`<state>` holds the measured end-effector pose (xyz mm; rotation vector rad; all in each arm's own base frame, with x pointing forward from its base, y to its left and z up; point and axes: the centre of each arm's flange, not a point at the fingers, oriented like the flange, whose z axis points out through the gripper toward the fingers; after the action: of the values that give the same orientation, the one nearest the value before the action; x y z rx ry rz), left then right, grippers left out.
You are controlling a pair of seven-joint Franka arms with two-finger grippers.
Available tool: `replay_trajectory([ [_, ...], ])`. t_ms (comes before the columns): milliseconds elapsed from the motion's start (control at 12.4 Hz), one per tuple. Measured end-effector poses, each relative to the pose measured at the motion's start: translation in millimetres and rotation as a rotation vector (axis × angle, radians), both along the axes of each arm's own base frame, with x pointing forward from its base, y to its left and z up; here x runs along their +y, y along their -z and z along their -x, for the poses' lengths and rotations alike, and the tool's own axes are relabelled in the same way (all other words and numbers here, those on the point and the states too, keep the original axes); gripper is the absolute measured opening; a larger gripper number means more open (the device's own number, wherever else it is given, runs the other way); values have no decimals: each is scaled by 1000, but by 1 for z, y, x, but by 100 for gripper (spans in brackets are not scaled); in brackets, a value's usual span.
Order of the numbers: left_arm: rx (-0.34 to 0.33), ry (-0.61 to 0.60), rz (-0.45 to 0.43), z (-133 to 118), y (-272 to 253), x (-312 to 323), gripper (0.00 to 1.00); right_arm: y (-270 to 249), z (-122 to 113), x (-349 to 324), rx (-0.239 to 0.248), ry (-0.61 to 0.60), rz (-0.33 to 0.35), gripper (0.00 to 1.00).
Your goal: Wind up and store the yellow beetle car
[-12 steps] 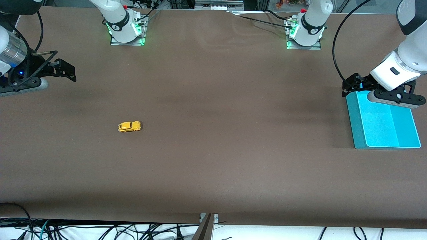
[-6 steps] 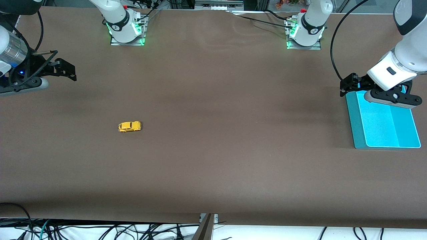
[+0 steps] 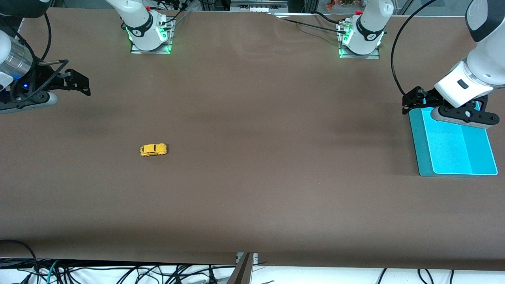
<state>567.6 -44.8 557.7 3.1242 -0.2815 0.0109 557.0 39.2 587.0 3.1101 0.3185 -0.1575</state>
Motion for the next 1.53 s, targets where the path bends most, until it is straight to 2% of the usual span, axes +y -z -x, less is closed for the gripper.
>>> replay_trajectory([
  [886,9,-1,-1,1,1,0,100,0,0,0,0,1,0,100],
  [1127,10,-1,-1,1,1,0,100,2,2,3,17,-7,1,100],
  [1288,10,0,-1,1,1,0,100,12,0,21,39,-48,0,100],
  [1530,10,0,-1,1,0,0,100,48,-10,44,106,-234,-20,100],
])
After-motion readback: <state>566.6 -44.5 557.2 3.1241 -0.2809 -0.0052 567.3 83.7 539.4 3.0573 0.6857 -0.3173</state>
